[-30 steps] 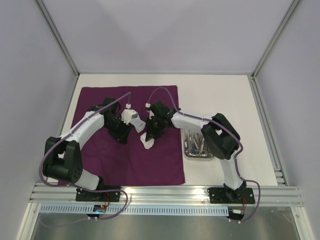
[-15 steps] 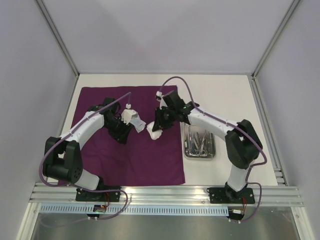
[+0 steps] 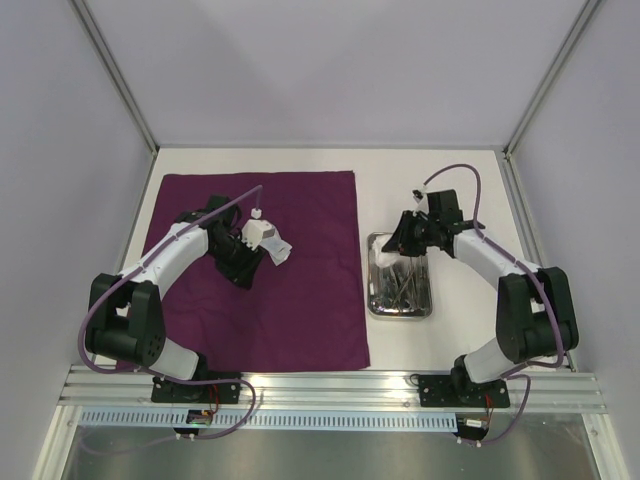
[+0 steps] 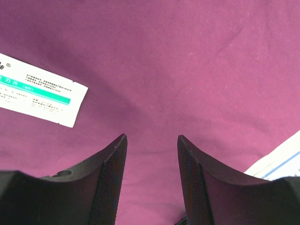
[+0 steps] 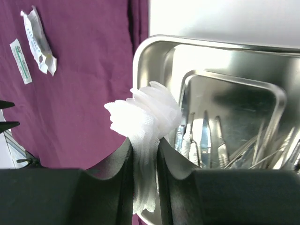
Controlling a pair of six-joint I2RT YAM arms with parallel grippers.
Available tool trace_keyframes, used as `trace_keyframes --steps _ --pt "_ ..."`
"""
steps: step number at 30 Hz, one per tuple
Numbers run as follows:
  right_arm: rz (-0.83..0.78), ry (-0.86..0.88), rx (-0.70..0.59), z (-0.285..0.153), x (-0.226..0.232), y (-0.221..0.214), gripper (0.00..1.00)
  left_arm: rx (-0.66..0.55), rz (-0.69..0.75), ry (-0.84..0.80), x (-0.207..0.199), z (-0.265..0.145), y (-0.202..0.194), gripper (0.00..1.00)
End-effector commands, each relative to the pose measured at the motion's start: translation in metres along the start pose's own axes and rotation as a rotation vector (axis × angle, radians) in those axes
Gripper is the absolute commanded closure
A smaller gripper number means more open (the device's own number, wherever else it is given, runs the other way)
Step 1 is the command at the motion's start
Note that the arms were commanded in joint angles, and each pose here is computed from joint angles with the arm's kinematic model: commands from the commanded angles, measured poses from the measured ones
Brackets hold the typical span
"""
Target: Prepare the surgical pack
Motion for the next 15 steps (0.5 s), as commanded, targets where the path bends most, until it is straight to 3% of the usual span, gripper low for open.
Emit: trace_keyframes --steps 1,15 --pt "-0.037 0.067 -0.059 0.001 -0.004 0.019 1.0 -0.003 0.011 0.011 0.001 -0.007 0.005 0.44" --pt "0.047 0.119 -0.025 0.045 -0.019 0.021 1.0 0.003 0.004 0.02 0.005 -0.008 0.011 0.44"
Point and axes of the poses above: each gripper's point midway between its finger pads, its own z axis out along the fingers, its own x axis along the line the jaws close on, y = z × x, the point moved 2 cm from there along -z, back along the fingers
